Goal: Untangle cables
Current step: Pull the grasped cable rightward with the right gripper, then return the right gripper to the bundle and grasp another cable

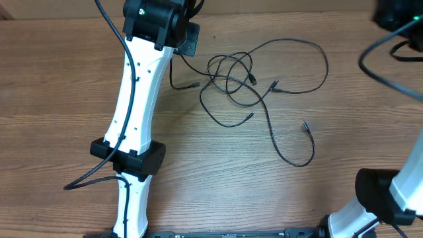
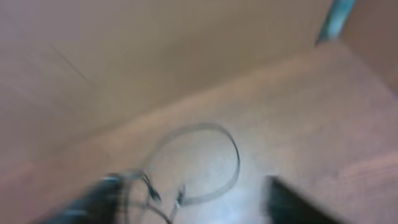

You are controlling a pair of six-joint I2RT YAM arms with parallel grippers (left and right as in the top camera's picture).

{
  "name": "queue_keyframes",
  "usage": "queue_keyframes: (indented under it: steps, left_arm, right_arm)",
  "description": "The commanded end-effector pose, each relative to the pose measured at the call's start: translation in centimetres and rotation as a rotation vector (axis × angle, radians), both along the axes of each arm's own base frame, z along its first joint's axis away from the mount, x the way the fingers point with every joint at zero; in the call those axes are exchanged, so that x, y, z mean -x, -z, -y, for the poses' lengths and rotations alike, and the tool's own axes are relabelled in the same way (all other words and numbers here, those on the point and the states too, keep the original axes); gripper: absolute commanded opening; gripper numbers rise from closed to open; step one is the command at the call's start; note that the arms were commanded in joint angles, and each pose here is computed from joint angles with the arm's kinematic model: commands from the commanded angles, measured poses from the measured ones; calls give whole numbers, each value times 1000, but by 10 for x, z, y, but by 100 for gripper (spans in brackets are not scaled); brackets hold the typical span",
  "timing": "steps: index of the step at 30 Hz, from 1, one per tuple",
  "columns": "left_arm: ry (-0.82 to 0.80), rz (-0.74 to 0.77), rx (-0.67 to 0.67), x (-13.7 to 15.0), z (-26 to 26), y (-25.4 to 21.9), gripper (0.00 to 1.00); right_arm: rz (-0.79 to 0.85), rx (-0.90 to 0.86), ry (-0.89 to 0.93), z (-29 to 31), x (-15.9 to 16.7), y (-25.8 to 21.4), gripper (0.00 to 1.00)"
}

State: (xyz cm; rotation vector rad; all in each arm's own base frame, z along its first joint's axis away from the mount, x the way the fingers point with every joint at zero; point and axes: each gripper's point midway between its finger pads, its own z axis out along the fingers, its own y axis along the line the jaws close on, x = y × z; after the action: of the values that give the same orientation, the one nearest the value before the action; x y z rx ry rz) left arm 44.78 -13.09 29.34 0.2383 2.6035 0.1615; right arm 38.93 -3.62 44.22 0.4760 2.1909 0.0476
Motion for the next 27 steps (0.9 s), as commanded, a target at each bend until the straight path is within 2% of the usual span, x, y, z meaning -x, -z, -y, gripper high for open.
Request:
queue_keyframes:
  steps: [1,9,14,15,21,27]
  left_arm:
    - [-14,9,29,1,-2,-5,4]
    - [-1,1,50,2,2,-4,4]
    - [-1,1,50,2,2,-4,5]
    - [-1,1,50,2,2,-4,4]
    - [-1,1,50,2,2,-4,5]
    - [10,-8,72,3,7,-4,4]
  right_arm:
    - [-167,-12,1,2,-15,54,100]
    - [-448,-99,-56,-13,-29,171,100]
    - [-559,-230,-131,-38,-28,242,100]
    - [-586,-270,-99,-40,-26,264,100]
    - [-647,-397,39,-46,-15,322,100]
    - [-662,-544,123,-62,-10,350,100]
